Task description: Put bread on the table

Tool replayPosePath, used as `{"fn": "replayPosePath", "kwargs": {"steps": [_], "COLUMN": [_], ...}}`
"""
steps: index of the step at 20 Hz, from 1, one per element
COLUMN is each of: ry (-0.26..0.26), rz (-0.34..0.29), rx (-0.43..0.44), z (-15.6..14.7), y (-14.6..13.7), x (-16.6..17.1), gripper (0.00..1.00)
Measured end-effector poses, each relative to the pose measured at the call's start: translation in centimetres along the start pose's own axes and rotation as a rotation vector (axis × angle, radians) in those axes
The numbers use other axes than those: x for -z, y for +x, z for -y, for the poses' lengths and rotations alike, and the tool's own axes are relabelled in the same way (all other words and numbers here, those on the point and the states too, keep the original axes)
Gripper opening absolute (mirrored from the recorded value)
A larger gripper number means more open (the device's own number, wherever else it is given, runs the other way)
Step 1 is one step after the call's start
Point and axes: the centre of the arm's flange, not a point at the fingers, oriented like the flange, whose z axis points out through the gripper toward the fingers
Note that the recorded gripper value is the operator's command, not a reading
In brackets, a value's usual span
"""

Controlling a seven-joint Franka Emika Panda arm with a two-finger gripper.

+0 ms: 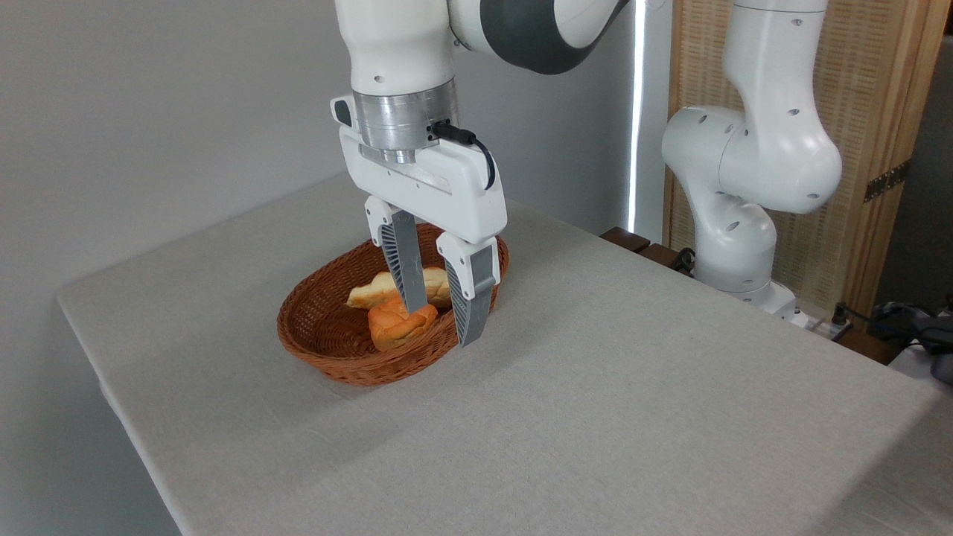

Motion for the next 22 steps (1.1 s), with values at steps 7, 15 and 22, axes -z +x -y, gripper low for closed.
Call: {"fn": "replayPosePath", "kwargs": {"steps": [7, 15, 22], "ry": [-0.002, -0.006, -0.016], "rz": [0.002, 0.007, 0.018], "rx": [0.0, -0.001, -0.016], "z": [0.0, -0.05, -0.67], "y": [0.01, 0.0, 0.48], "x": [-0.07, -0.2, -0.6], "gripper": [1.0, 1.0, 1.0]}}
